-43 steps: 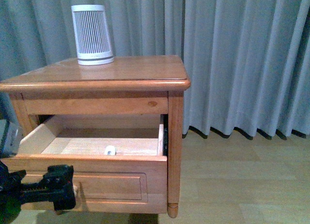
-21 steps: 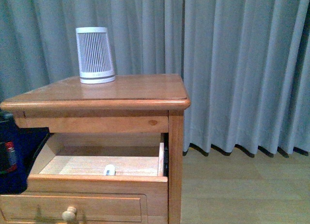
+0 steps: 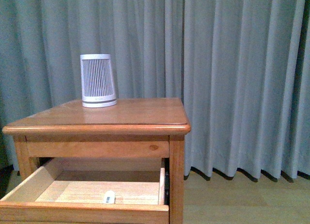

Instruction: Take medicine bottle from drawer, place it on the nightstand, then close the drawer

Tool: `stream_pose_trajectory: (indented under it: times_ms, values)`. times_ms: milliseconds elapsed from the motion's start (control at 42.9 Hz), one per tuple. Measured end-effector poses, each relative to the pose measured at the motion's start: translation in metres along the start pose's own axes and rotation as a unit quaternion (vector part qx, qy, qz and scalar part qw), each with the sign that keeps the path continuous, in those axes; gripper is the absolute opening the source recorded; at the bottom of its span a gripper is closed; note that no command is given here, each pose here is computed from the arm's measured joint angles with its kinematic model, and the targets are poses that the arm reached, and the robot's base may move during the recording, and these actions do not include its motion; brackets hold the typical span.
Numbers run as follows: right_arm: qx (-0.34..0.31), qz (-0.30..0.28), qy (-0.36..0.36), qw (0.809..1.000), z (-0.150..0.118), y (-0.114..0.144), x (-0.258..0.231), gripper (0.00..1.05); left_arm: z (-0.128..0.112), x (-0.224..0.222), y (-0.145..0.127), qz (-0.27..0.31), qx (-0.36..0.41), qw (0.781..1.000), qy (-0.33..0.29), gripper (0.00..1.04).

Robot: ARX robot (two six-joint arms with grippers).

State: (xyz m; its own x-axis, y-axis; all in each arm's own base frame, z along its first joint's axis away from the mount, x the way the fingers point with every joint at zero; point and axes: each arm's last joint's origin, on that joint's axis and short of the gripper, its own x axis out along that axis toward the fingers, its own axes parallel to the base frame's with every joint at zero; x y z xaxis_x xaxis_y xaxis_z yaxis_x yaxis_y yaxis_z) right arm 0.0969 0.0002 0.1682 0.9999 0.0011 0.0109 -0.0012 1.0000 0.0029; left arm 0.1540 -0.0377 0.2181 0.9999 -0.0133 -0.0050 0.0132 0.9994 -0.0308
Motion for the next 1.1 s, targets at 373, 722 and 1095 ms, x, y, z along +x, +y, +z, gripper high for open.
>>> stream_pose_trajectory:
  times_ms: [373,722,1095]
  values:
    - [0.0,0.001,0.0,1.0,0.0,0.0,0.0,0.98,-0.026,-0.021,0.023,0.003,0.008,1.0,-0.002,0.03]
    - [0.0,0.001,0.0,1.0,0.0,0.0,0.0,0.98,-0.037,-0.034,0.038,0.005,0.011,1.0,-0.004,0.03]
    - [0.0,-0.001,0.0,1.0,0.0,0.0,0.0,0.98,-0.048,-0.041,0.038,0.004,0.012,1.0,-0.008,0.03]
